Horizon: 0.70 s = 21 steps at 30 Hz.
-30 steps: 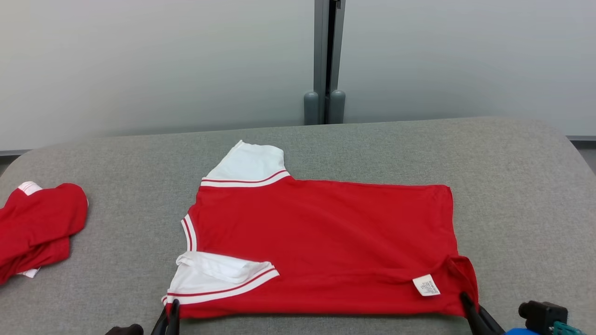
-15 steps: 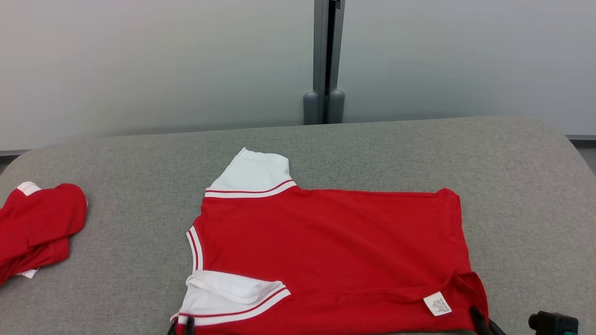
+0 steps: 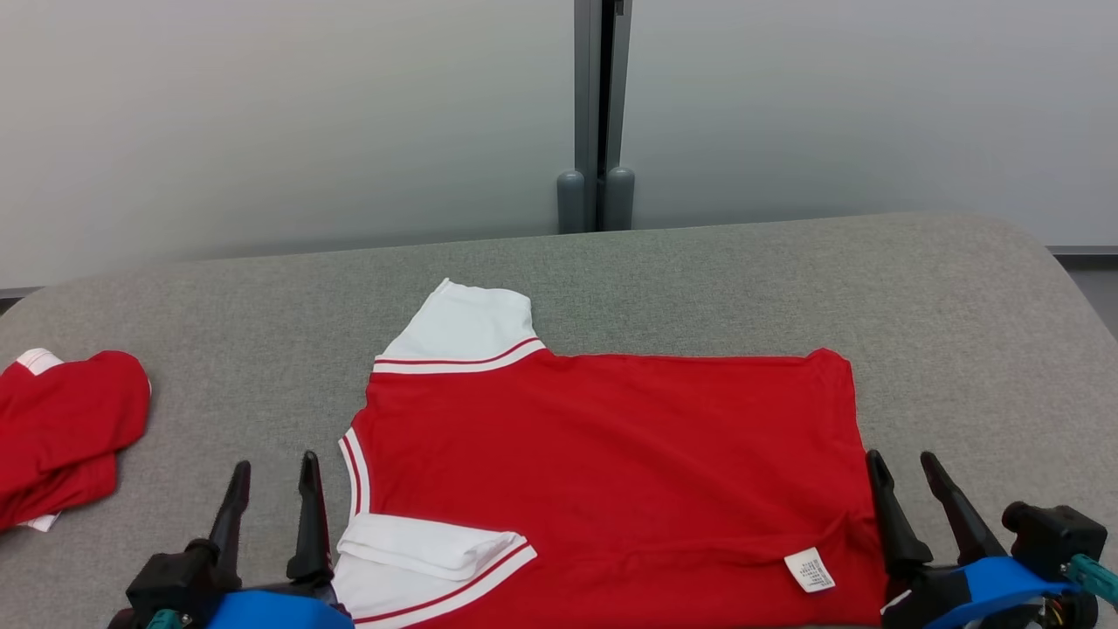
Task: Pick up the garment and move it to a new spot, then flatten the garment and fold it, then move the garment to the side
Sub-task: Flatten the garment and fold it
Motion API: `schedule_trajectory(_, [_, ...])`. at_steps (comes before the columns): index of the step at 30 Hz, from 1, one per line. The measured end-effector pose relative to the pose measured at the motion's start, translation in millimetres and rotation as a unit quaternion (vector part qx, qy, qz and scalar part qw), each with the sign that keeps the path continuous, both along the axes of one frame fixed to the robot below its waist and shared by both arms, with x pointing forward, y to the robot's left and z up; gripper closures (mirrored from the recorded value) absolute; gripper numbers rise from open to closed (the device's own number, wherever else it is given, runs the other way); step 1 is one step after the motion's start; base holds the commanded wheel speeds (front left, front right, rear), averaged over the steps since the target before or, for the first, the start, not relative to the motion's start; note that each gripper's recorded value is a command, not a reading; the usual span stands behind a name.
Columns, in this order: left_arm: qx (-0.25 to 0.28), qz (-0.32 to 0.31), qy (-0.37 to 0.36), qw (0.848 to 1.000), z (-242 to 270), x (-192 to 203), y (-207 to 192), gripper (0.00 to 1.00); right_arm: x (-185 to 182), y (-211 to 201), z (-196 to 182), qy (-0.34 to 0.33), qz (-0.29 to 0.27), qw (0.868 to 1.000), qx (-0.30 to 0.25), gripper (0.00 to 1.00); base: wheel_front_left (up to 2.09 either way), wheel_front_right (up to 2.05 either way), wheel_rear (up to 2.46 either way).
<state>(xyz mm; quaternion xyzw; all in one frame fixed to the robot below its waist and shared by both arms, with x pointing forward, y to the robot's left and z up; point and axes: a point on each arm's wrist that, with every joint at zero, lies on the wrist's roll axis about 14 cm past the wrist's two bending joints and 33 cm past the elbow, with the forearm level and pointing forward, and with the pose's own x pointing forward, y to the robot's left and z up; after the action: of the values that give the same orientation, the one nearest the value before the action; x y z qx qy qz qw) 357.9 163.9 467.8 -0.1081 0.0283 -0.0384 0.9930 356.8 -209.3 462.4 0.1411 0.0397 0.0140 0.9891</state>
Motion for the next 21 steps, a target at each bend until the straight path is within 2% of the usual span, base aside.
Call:
schedule_trajectory(4, [0.029, 0.010, -0.045, 0.999, 26, 10, 6, 0.00, 10, 13, 24, -0.044, 0.012, 0.999, -0.018, 0.00, 0.00, 0.00, 0.00])
schedule_trajectory(10, [0.076, 0.012, -0.071, 0.995, 41, 17, 11, 0.00, 14, 21, 56, -0.098, 0.009, 0.995, -0.035, 0.00, 0.00, 0.00, 0.00])
schedule_trajectory(21, [0.117, 0.005, -0.039, 0.992, 19, 7, 16, 0.00, -4, 11, 50, -0.092, -0.011, 0.994, -0.064, 0.00, 0.00, 0.00, 0.00])
